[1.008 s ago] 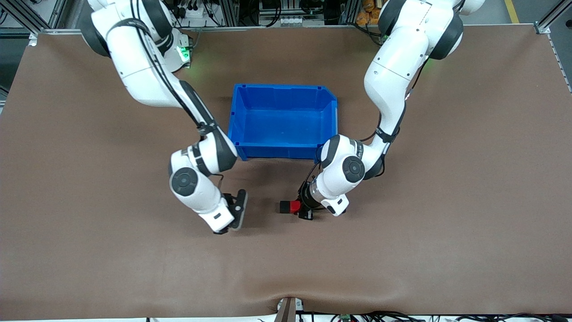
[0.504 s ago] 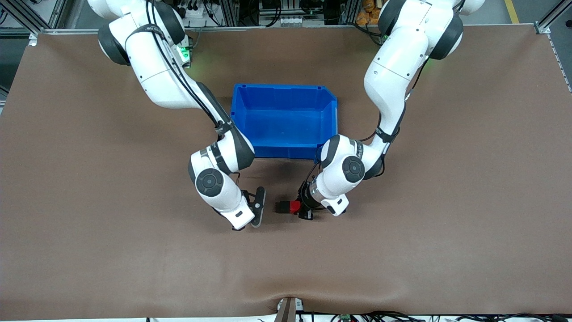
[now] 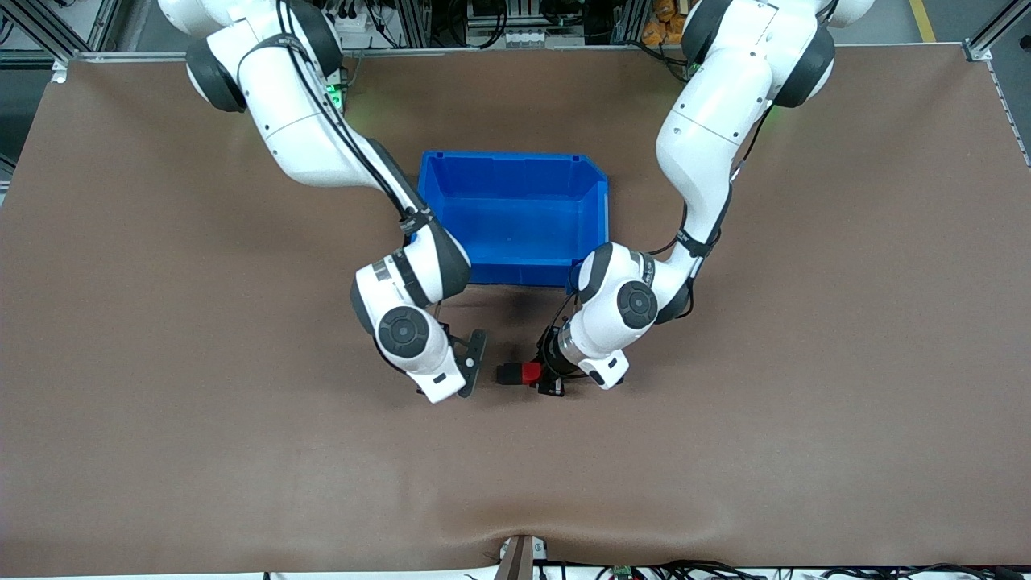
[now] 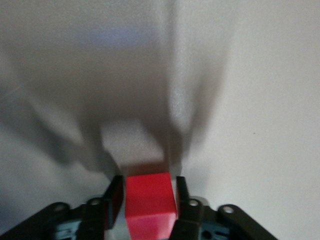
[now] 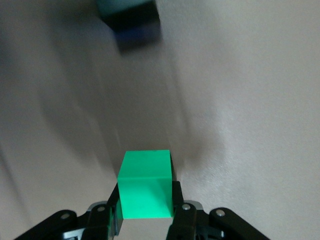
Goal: Attach green and red cubes to black cube
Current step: 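Carry the green cube toward the black cube with the right gripper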
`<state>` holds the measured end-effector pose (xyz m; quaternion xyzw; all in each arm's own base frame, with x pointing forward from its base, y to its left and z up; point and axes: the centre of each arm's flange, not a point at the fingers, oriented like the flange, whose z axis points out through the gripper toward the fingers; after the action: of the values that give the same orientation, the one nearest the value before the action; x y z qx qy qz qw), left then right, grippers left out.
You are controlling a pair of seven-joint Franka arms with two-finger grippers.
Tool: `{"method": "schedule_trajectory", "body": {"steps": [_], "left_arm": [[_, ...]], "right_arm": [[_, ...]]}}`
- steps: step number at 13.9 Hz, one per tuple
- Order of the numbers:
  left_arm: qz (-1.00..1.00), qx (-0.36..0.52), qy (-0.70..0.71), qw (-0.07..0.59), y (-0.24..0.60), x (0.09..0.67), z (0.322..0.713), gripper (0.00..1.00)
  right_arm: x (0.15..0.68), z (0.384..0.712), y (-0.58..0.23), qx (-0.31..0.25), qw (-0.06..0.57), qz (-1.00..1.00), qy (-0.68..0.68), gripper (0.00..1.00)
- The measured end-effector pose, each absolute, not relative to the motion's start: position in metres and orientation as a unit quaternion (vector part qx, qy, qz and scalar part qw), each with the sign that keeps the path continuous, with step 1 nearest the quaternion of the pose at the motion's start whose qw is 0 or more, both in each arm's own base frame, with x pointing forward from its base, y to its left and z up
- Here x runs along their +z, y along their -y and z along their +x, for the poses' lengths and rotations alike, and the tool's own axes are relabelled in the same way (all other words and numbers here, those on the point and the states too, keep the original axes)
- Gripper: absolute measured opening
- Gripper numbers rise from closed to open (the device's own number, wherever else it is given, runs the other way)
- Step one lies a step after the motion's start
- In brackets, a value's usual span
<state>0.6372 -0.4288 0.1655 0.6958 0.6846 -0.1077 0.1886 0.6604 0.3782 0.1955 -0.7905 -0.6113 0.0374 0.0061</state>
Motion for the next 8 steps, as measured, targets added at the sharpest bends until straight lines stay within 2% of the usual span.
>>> {"method": "schedule_trajectory", "body": {"steps": [4, 5, 8], "left_arm": [[0.693, -0.104, -0.687, 0.193, 0.424, 0.170, 0.643, 0.95], [0.692, -0.103, -0.688, 0.194, 0.420, 0.173, 0.647, 1.00], [0.710, -0.095, -0.674, 0.180, 0.398, 0.188, 0.663, 1.00]], "right_arm": [[0.214, 0.652, -0.408, 0.025, -0.050, -0.790, 0.611, 0.40], [0.218, 0.646, -0.421, 0.020, -0.063, -0.789, 0.611, 0.40], [0.226, 0.636, -0.444, 0.005, -0.075, -0.785, 0.615, 0.40]]}}
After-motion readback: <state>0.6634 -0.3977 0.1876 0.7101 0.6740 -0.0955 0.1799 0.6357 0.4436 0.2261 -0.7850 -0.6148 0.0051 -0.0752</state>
